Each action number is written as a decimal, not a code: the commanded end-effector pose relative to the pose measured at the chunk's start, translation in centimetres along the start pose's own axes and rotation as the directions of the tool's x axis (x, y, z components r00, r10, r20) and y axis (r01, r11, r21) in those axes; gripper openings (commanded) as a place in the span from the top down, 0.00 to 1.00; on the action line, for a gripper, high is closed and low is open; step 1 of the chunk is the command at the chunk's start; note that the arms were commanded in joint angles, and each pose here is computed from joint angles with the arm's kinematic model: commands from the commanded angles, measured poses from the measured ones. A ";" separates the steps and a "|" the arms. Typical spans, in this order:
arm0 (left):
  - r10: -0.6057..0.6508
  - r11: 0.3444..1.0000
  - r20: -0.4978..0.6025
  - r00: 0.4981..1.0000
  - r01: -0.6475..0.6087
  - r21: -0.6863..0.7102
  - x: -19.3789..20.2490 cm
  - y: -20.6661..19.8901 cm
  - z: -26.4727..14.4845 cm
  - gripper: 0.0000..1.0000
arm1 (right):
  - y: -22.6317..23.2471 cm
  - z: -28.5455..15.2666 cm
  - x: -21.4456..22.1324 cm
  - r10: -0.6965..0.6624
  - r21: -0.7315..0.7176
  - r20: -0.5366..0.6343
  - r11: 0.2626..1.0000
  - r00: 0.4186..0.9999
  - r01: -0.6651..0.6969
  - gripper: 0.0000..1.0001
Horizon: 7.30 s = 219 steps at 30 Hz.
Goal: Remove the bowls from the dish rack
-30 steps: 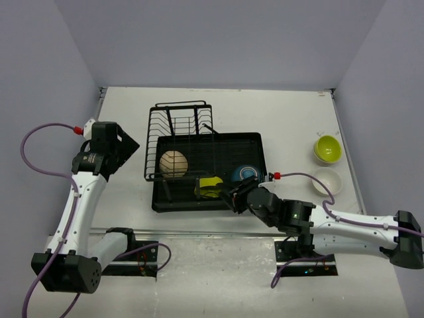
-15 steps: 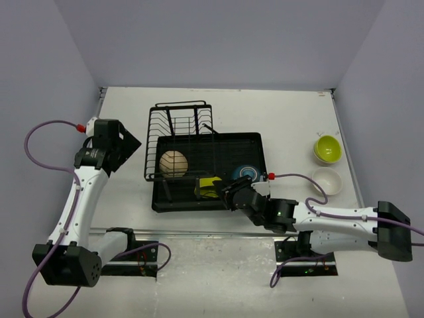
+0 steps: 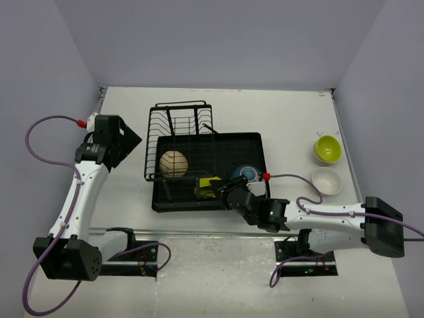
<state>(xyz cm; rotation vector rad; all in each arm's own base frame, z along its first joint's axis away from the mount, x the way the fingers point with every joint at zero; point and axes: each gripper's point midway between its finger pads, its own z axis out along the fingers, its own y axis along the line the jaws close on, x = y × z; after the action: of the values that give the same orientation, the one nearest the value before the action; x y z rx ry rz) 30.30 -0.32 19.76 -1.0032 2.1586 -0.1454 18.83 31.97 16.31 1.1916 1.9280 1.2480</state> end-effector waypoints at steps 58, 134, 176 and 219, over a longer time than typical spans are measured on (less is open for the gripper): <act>0.026 1.000 0.092 0.995 -0.025 -0.013 -3.0 -0.8 -0.4 0.11 | 10.1 2.7 -3.4 0.649 -0.215 -0.117 0.723 0.752 -0.657 1.00; 0.101 0.994 0.000 0.995 -0.100 -0.044 -2.3 -2.8 5.4 0.10 | -8.9 -8.0 -38.2 -0.626 0.879 -0.248 0.176 0.739 0.444 1.00; 0.200 0.976 0.033 0.979 -0.197 -0.089 -3.7 -2.6 6.4 0.09 | -2.4 -7.7 -39.5 -0.680 0.859 -0.160 0.260 0.715 0.440 0.57; 0.338 0.891 -0.403 0.850 -0.150 0.429 15.2 -4.6 0.5 1.00 | -1.6 2.8 -25.5 -0.546 0.459 -0.552 0.432 0.630 0.776 0.49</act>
<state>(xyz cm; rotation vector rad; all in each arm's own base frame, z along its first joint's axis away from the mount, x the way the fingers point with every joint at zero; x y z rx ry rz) 25.99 -14.52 12.19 -0.4479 2.5463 -0.7828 32.21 10.56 12.82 0.3272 2.8721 0.2967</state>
